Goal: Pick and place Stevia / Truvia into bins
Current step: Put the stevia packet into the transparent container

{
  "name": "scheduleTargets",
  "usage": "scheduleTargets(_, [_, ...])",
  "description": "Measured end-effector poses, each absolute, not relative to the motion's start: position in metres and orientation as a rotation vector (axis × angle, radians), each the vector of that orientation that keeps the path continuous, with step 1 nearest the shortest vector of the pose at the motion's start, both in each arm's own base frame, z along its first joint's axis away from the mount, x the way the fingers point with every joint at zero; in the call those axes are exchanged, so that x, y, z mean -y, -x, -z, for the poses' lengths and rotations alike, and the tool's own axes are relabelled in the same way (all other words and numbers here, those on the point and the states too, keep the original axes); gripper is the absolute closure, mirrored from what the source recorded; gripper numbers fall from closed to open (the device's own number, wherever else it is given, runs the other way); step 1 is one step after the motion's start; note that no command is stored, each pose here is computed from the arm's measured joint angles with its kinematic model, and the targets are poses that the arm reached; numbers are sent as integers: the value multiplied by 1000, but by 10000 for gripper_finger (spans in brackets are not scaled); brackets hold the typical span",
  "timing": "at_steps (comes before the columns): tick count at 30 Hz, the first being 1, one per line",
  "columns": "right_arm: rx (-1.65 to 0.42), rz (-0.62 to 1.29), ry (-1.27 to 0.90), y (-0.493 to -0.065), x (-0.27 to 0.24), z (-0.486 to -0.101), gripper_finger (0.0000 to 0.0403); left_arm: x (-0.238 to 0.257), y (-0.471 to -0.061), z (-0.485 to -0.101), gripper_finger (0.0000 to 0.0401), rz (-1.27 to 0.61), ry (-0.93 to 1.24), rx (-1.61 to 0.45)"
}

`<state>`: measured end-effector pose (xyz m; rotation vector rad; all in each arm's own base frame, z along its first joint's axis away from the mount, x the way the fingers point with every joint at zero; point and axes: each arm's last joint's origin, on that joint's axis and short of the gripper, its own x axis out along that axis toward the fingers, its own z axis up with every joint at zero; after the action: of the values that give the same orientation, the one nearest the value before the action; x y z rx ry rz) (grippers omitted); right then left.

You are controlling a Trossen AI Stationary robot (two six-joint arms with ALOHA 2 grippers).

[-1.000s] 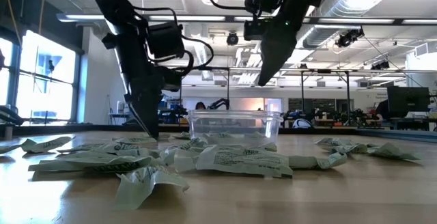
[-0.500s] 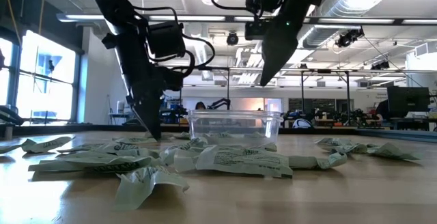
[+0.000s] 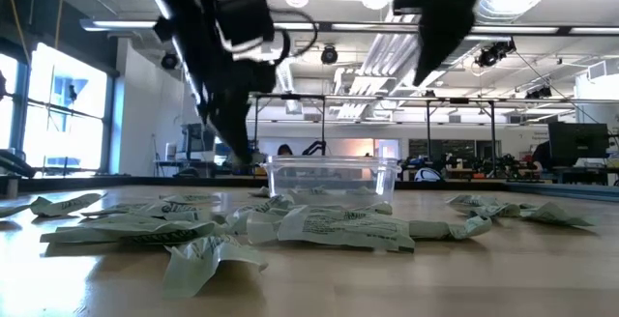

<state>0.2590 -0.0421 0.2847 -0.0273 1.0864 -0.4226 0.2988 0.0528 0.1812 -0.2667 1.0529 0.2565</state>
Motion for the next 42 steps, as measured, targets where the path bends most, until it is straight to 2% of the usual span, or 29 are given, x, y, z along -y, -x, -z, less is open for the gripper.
scheduleTargets(6, [-1041, 485, -108, -207, 11, -258, 188, -29, -321, -220, 380, -165, 280, -903])
scheduleTargets(9, [-996, 491, -181, -192, -1, -246, 190, -21, -334, -225, 380, -89, 300, -828])
scheduleTargets(12, [-952, 491, -202, -186, -8, -239, 190, -18, -348, -224, 380, -56, 343, -807])
scheduleTargets(17, [-923, 488, -200, -187, -13, -235, 190, -13, -373, -199, 372, -49, 354, -864])
scheduleTargets(19, [-909, 481, -193, -188, -14, -236, 190, -13, -381, -189, 343, -78, 372, -890])
scheduleTargets(23, [-910, 460, -169, -188, -14, -237, 189, -15, -388, -183, 254, -189, 444, -953])
scheduleTargets(27, [-920, 456, -153, -188, -13, -237, 189, -16, -388, -200, 175, -230, 458, -1020])
scheduleTargets(30, [-923, 455, -142, -188, -11, -237, 189, -17, -382, -225, 145, -257, 415, -1086])
scheduleTargets(33, [-931, 451, -145, -189, -6, -237, 190, -23, -373, -245, 147, -297, 338, -1129])
scheduleTargets(38, [-932, 459, -146, -190, 7, -238, 190, -56, -358, -253, 190, -298, 246, -1217])
scheduleTargets(42, [-911, 468, -171, -192, 15, -239, 189, -94, -348, -245, 217, -329, 329, -1274])
